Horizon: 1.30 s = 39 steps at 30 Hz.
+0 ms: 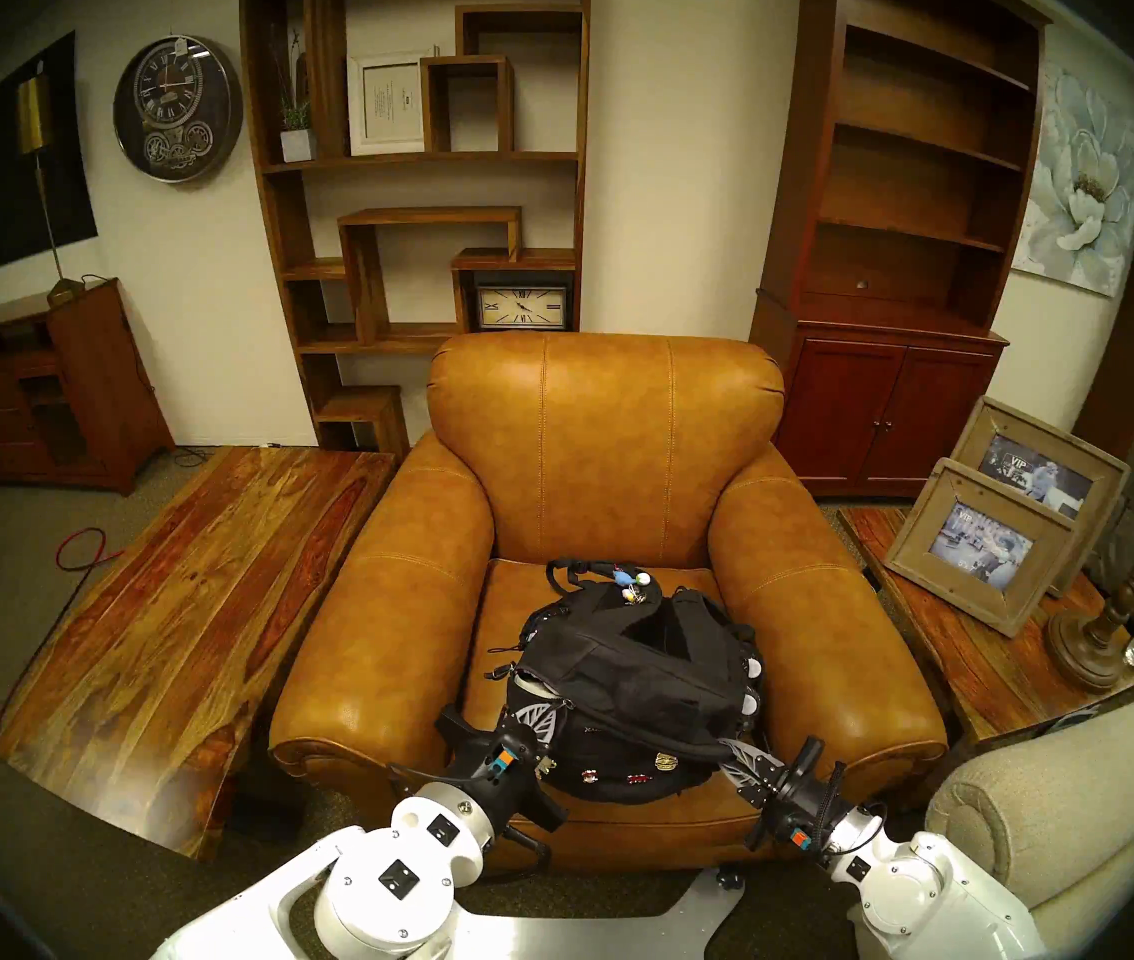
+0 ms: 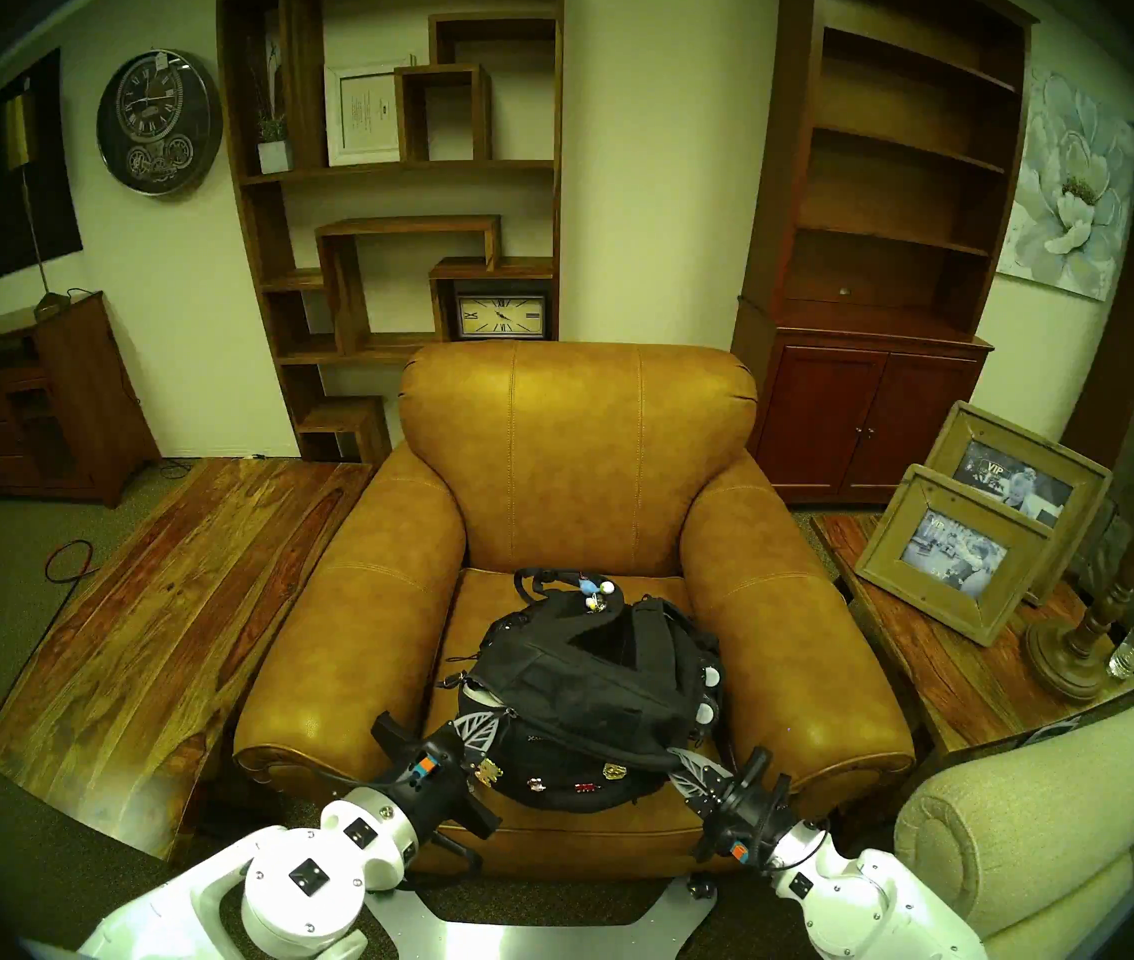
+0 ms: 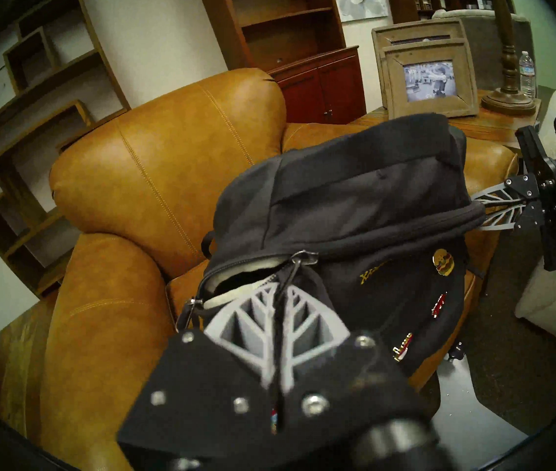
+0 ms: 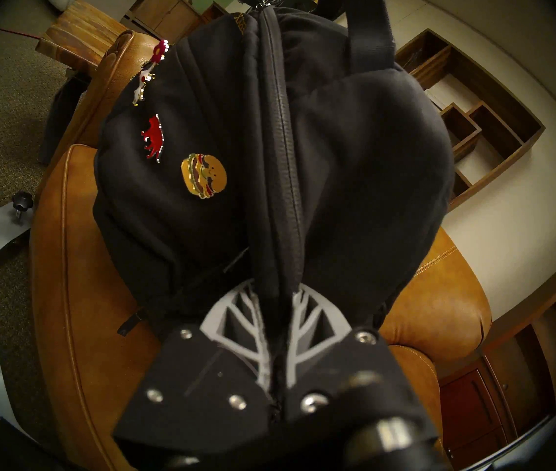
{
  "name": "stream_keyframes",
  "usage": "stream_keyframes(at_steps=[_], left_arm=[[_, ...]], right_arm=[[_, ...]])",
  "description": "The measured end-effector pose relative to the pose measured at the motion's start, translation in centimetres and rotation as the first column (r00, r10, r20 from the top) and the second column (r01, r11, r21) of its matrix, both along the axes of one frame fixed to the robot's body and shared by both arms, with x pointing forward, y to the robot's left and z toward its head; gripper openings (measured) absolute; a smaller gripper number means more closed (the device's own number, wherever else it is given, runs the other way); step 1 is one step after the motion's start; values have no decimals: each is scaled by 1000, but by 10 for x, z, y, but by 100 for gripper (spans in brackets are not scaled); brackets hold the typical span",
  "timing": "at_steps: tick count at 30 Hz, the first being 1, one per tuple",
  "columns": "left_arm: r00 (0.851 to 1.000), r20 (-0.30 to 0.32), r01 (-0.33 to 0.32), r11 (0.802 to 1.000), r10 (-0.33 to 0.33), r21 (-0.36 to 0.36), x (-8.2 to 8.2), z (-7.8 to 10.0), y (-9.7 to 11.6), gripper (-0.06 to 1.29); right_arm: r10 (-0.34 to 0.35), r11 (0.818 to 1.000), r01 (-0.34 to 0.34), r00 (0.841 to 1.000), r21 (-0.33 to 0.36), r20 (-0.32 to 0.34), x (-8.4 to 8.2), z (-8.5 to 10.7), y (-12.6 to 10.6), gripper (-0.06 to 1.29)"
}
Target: Close a bag with a zipper
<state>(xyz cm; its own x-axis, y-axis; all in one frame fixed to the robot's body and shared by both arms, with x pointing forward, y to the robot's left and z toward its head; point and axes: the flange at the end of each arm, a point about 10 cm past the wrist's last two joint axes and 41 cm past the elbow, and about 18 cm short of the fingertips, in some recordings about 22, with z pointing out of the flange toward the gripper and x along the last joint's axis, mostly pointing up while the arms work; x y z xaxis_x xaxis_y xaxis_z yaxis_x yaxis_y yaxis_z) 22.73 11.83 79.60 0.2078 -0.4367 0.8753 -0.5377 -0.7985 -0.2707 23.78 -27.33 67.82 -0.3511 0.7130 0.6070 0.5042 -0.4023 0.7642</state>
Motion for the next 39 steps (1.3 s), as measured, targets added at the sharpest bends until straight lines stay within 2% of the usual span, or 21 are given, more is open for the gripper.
stream_keyframes(at_steps=[5, 10, 21, 25, 31, 39], left_arm=[[999, -33, -5, 1000, 4, -28, 2, -3, 7, 1], [999, -50, -19, 1000, 18, -21, 9, -13, 16, 1], [995, -10, -101, 995, 102, 4, 37, -13, 47, -2], [993, -16, -113, 994, 113, 6, 41, -17, 51, -2], [991, -49, -126, 992, 126, -4, 44, -29, 52, -2], [985, -108, -134, 991, 132, -11, 51, -56, 47, -2]], right_arm=[[0, 1000, 0, 1000, -3, 4, -1, -1, -1, 4], [-2, 1000, 2, 1000, -3, 7, -2, -1, -3, 4], [-26, 1000, 26, 1000, -12, 10, -8, -1, -22, 4], [-32, 999, 32, 999, -10, 12, -9, -1, -25, 4], [-37, 999, 37, 999, -7, 14, -11, -2, -29, 4], [-43, 999, 43, 999, -4, 18, -11, -2, -34, 4]])
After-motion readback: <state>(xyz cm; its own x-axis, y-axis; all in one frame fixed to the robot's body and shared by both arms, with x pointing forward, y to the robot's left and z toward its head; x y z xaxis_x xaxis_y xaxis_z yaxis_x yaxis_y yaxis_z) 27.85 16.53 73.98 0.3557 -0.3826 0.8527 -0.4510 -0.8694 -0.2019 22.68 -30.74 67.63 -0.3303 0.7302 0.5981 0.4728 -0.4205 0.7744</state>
